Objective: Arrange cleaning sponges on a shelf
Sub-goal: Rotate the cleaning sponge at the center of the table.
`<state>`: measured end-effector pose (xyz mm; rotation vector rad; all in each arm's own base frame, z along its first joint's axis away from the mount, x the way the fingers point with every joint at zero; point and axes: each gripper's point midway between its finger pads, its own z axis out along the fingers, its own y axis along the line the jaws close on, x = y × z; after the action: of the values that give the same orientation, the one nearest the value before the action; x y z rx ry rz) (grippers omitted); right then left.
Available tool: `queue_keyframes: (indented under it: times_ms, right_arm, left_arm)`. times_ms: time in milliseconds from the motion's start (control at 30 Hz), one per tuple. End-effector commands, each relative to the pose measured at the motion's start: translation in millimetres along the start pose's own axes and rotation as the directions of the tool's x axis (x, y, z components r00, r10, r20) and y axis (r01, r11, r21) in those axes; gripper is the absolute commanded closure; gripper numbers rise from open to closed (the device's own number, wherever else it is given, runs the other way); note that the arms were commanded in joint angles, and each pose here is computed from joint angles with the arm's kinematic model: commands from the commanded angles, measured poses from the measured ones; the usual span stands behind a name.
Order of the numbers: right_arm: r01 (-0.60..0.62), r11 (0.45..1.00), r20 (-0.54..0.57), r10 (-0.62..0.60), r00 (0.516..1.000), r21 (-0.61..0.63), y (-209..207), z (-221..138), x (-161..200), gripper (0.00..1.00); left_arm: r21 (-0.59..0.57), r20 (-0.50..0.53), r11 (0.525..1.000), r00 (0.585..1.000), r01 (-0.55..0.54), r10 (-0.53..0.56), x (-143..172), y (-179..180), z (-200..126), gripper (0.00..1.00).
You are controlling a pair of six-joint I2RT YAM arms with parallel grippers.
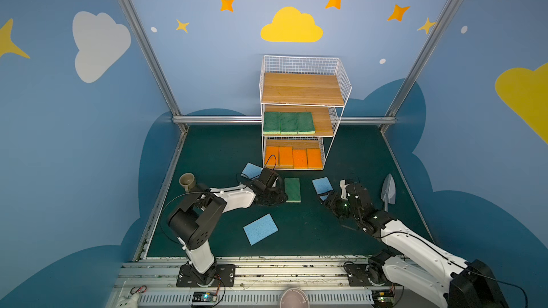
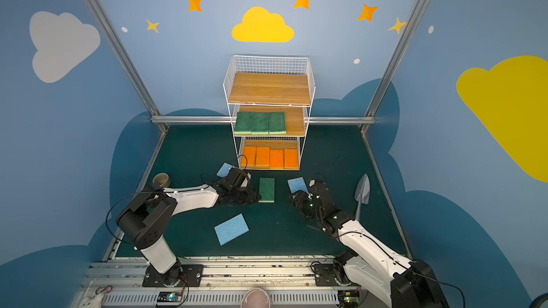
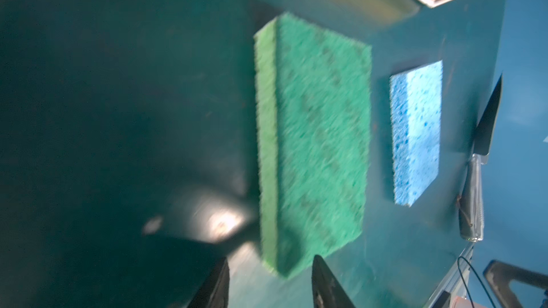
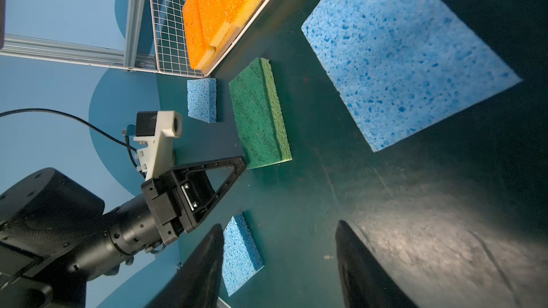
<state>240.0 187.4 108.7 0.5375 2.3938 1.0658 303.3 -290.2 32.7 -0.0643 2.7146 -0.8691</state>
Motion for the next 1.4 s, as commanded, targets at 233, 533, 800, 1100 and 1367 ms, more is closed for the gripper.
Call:
queue_keyframes:
  times_ms: [233,533,800,1100,1367]
  right_arm:
    - [0.008,1.000,-0.028,-0.009,1.000,-0.005,-2.9,4.2,0.5,0.40]
    - [-0.025,0.997,-0.114,0.032,0.993,0.068,-10.8,28.0,3.0,0.47]
    - [-0.076,0.994,-0.318,0.097,0.943,0.080,10.8,66.9,7.8,0.53]
    - [-0.098,0.983,-0.319,0.144,0.937,0.155,-2.2,88.2,4.6,0.51]
    - [-0.112,0.977,-0.343,0.170,0.924,0.183,-10.7,102.4,11.3,0.55]
  left_arm:
    - [0.050,-0.002,0.997,0.998,-0.063,0.063,8.8,-52.5,31.9,0.55]
    - [0.053,0.044,0.995,0.996,-0.080,0.078,16.7,-58.1,6.1,0.44]
    - [0.011,0.134,0.995,0.986,-0.099,0.096,17.8,-34.9,-54.9,0.14]
    - [-0.025,0.197,0.999,0.979,-0.044,0.048,24.3,9.9,-102.5,0.08]
    - [-0.033,0.244,0.999,0.970,-0.008,0.016,21.6,33.8,-123.8,0.07]
